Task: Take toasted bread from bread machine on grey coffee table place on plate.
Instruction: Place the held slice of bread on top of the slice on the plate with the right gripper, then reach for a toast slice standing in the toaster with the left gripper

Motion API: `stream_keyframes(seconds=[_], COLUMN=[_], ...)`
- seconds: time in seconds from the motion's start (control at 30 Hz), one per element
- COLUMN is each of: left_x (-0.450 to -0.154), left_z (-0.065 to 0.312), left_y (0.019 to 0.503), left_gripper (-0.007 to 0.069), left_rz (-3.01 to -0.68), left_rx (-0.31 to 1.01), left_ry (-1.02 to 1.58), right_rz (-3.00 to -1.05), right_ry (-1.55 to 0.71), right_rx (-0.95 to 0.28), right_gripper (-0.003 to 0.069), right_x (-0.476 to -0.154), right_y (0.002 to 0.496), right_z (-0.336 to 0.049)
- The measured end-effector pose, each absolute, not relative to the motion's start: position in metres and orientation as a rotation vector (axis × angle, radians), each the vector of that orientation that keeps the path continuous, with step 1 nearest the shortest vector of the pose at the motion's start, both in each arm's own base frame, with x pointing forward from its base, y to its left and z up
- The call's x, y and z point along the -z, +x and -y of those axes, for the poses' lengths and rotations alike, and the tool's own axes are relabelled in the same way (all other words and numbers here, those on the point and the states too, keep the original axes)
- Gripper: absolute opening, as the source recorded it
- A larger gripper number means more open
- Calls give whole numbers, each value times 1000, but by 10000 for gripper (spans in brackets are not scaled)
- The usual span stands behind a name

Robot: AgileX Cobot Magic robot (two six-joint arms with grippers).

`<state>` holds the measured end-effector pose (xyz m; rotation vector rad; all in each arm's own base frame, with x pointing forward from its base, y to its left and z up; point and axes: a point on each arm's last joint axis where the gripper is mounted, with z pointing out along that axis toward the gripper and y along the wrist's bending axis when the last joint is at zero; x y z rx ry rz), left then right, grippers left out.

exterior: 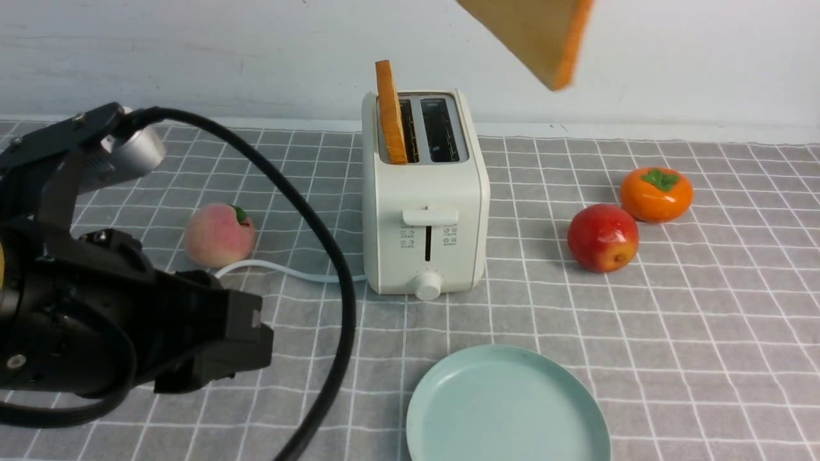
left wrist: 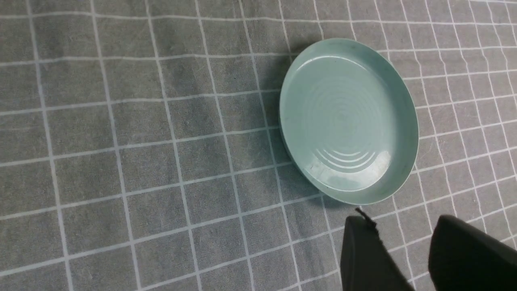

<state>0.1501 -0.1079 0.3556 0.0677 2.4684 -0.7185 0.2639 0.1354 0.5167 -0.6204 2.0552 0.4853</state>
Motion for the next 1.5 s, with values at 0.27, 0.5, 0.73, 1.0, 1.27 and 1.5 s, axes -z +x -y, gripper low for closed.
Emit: stream_keyframes(seconds=[0.27, 0.5, 0.73, 1.0, 1.27, 1.5], left_x=[-356, -358, -358, -362, -370, -374], left_z=[108, 109, 110, 111, 116, 136], left_y=[151, 152, 151, 155, 179, 221], left_gripper=[238, 238, 238, 238, 248, 353], left_rz=[-2458, -2441, -2442, -2382, -2166, -2214], left_rx=[722, 742, 756, 781, 732, 638], left_ry=[66, 57, 52, 38, 60, 82], right_rz=[-2526, -2635, -2548, -2449, -2336, -2086], right_ry=[-535, -330, -186, -279, -229, -302], right_rx=[-622, -993, -1194, -989, -823, -801], right_gripper=[111, 111, 127, 423, 637, 606], right_x=[-417, -302, -251, -239, -261, -345], right_y=[245, 244, 238, 246, 257, 218], right_z=[-135, -155, -160, -152, -117, -78])
